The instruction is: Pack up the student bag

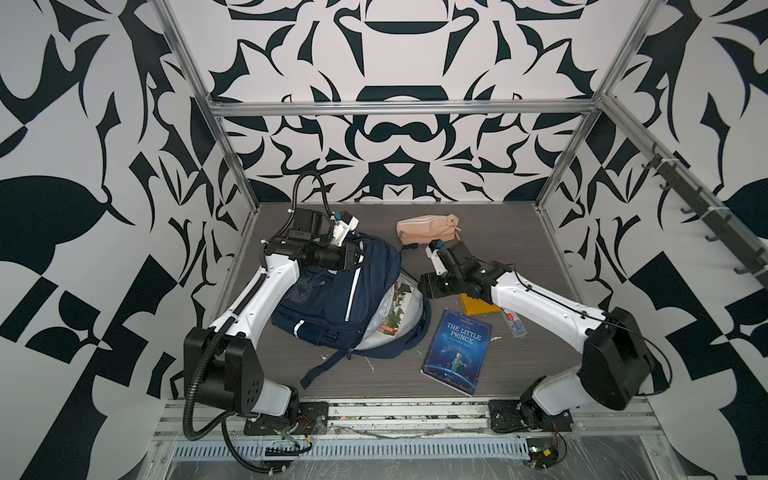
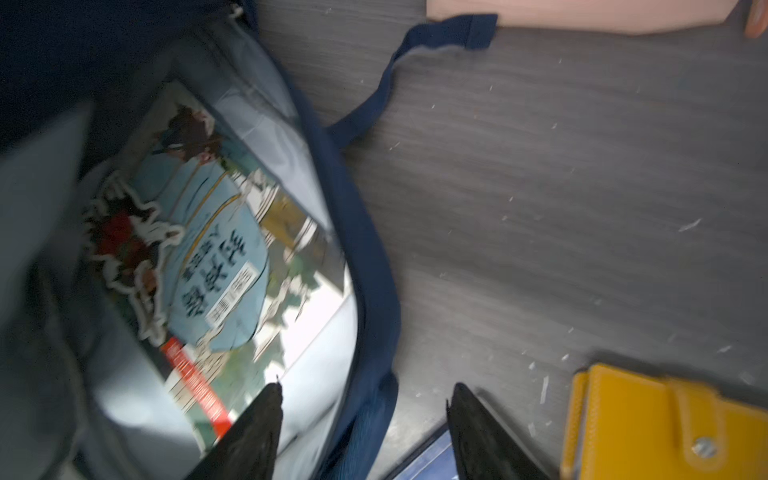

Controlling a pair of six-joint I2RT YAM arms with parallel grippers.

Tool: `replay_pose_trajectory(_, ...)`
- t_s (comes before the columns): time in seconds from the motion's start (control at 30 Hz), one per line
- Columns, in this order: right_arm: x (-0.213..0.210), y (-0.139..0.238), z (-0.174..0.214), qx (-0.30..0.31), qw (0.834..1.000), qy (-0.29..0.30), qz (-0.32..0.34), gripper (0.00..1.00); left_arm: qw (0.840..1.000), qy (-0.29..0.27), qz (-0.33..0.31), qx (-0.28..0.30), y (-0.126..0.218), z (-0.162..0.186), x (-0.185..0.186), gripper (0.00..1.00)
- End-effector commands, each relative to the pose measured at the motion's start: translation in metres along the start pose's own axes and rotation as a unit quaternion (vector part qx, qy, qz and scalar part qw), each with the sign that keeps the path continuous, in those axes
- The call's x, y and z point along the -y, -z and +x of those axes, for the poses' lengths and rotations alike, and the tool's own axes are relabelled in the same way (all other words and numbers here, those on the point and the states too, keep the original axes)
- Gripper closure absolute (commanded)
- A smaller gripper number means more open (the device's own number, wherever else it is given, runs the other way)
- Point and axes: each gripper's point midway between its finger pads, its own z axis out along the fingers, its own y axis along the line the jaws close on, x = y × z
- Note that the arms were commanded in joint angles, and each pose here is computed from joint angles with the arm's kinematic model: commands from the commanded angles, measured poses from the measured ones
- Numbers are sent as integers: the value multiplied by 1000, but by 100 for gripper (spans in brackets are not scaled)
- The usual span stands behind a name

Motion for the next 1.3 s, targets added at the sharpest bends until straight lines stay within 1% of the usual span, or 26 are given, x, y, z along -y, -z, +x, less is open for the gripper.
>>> replay_pose_trajectory(0.0,8,31,11,14,995,-95,-5,31,999,-19,-26,25,7,-20,-2,50)
replay_pose_trajectory(0.03,14,40,17,15,994,-109,3,30,999,-17,-37,29,9,-21,-2,46)
replay_pose_trajectory(0.07,20,50,24,15,992,-123,13,29,997,-22,-61,33,12,-22,-3,36)
replay_pose_trajectory(0.1,26,61,31,18,991,-134,24,28,995,-38,-91,33,14,-22,-2,31)
replay_pose_trajectory(0.17,42,78,47,15,986,-162,46,26,987,-79,-136,31,16,-19,9,26)
replay_pose_trajectory(0.2,50,84,57,8,982,-183,51,25,985,-97,-140,30,15,-17,20,24)
replay_pose_trajectory(0.27,64,90,79,-14,973,-222,54,25,987,-108,-116,18,4,-5,48,22)
replay_pose_trajectory(0.33,77,91,101,-33,963,-263,55,24,993,-95,-71,-18,-20,19,75,22)
replay_pose_trajectory(0.4,88,87,121,-45,948,-310,50,24,995,-63,-25,-69,-53,55,99,22)
replay_pose_trajectory(0.5,98,76,147,-63,927,-366,43,23,991,-46,-1,-123,-92,98,119,22)
replay_pose_trajectory(0.53,101,73,153,-65,923,-376,43,22,990,-43,7,-138,-103,109,124,22)
replay_pose_trajectory(0.6,106,66,163,-65,915,-397,47,22,984,-17,17,-179,-128,130,127,22)
replay_pose_trajectory(0.7,113,58,171,-58,905,-418,53,22,975,-5,20,-219,-157,151,125,26)
replay_pose_trajectory(0.8,118,48,175,-51,897,-435,51,22,969,7,9,-246,-174,161,111,30)
replay_pose_trajectory(0.87,120,39,179,-53,891,-448,47,22,965,29,4,-261,-184,168,99,30)
replay_pose_trajectory(0.97,122,28,183,-50,883,-465,39,29,956,51,1,-287,-199,181,86,31)
replay_pose_trajectory(1.0,123,28,183,-46,884,-464,40,31,954,54,-2,-295,-203,185,82,31)
replay_pose_trajectory(1.1,131,31,186,-52,891,-445,70,39,948,62,-18,-312,-212,194,69,32)
replay_pose_trajectory(1.17,135,29,189,-57,894,-437,82,46,945,69,-31,-318,-218,199,60,33)
replay_pose_trajectory(1.23,136,22,196,-68,892,-438,84,57,943,75,-40,-322,-222,203,54,33)
replay_pose_trajectory(1.27,136,18,198,-74,891,-440,83,61,942,77,-43,-325,-223,205,51,33)
